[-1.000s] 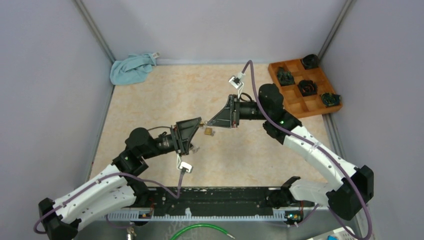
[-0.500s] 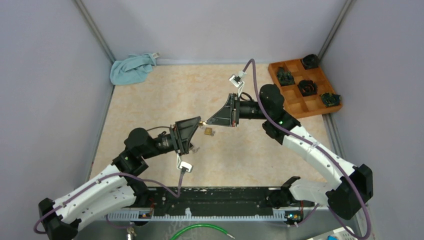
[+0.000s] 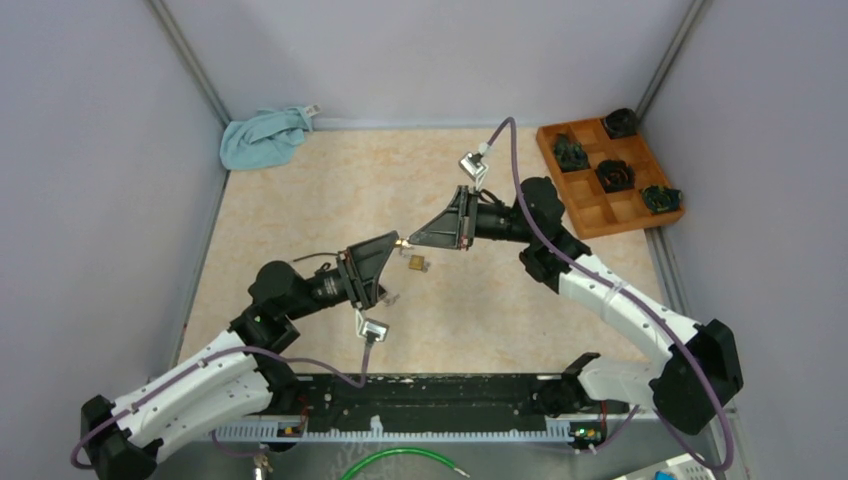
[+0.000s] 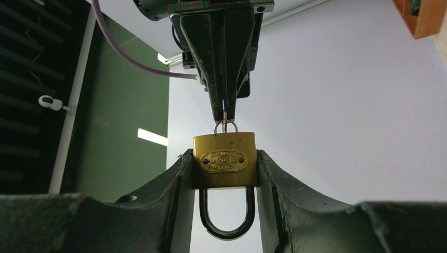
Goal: Unlock with the key
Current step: Unlock the lock.
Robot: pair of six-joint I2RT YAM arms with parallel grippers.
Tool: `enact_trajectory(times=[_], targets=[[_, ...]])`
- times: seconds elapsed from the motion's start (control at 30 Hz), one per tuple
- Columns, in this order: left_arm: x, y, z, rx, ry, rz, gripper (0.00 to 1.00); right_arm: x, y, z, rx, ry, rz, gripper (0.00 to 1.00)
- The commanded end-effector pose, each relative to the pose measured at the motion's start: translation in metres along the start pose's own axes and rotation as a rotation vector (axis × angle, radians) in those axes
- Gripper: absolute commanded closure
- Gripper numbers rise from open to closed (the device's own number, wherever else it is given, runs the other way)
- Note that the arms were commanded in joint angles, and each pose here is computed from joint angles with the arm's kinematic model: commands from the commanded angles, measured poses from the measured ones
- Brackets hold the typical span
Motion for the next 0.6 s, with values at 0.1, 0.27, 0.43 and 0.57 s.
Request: enact_trajectory(times=[0.1, 0.27, 0.43, 0.57], targets=[[0.01, 0.002, 0.013, 0.094, 0.175, -0.063, 1.0, 0.0, 0.013, 0.013, 0.047, 0.193, 0.018, 1.0], [0.011, 0.002, 0.01, 0.09, 0.239, -0.054, 1.0, 0.0, 0.011, 0.014, 0.066, 0.298, -0.028, 1.0], [0.014, 0.002, 0.005, 0.085, 0.319, -0.037, 1.0, 0.0, 0.015, 0.006, 0.056, 0.34, 0.003, 1.0], [0.016, 0.002, 0.002, 0.099, 0.345, -0.032, 1.0, 0.003, 0.023, -0.002, 0.022, 0.373, 0.049, 1.0]])
Point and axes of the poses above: each gripper's point midway between its finger pads, its own y axis out along the fingers, its own z axis along the line the jaws close on, x = y × z, the point moved 9 cm from there along -y, back along the fingers, and after that the axes turned 6 degrees about -y, right-handed, at the moved point
